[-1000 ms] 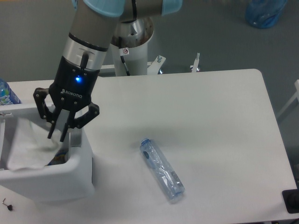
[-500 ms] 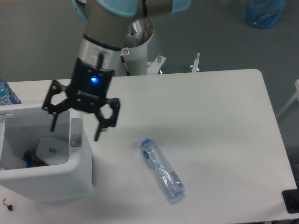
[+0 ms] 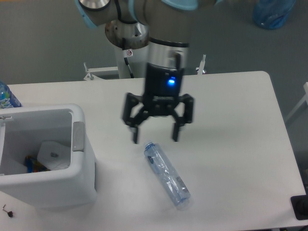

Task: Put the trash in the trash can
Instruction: 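Move the gripper over the clear plastic bottle and lower it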

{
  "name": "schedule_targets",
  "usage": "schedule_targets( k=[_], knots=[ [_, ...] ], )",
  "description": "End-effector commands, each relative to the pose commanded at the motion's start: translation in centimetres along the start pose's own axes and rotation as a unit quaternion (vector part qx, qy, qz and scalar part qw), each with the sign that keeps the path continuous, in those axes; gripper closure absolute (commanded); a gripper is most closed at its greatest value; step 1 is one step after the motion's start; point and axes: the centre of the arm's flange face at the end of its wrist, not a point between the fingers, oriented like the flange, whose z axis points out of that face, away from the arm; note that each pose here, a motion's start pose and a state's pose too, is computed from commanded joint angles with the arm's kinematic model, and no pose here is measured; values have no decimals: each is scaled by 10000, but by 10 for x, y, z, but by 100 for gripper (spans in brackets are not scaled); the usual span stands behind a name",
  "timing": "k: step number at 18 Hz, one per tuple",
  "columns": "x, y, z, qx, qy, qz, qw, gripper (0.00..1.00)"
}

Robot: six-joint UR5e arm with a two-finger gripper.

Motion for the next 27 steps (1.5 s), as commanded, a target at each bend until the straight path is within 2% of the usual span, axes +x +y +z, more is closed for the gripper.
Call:
schedule_targets(
  k=[2, 6, 11, 14, 18, 21, 23, 27],
  knots=[
    [-13, 3, 26, -217, -264, 5, 9994, 0],
    [-29, 10, 79, -638, -248, 33, 9976, 0],
    [-41, 25, 118, -966, -225, -118, 9950, 0],
    [-50, 33, 146, -1173, -384, -151, 9922, 0],
    [-61, 45, 182, -1408, -386, -172, 9891, 0],
    [-54, 53, 210, -1578, -383, -90, 9867, 0],
    [-47, 54, 221, -1651, -533, 0, 9848, 0],
    [-46, 55, 238, -1706, -581, 37, 9836, 0]
  ],
)
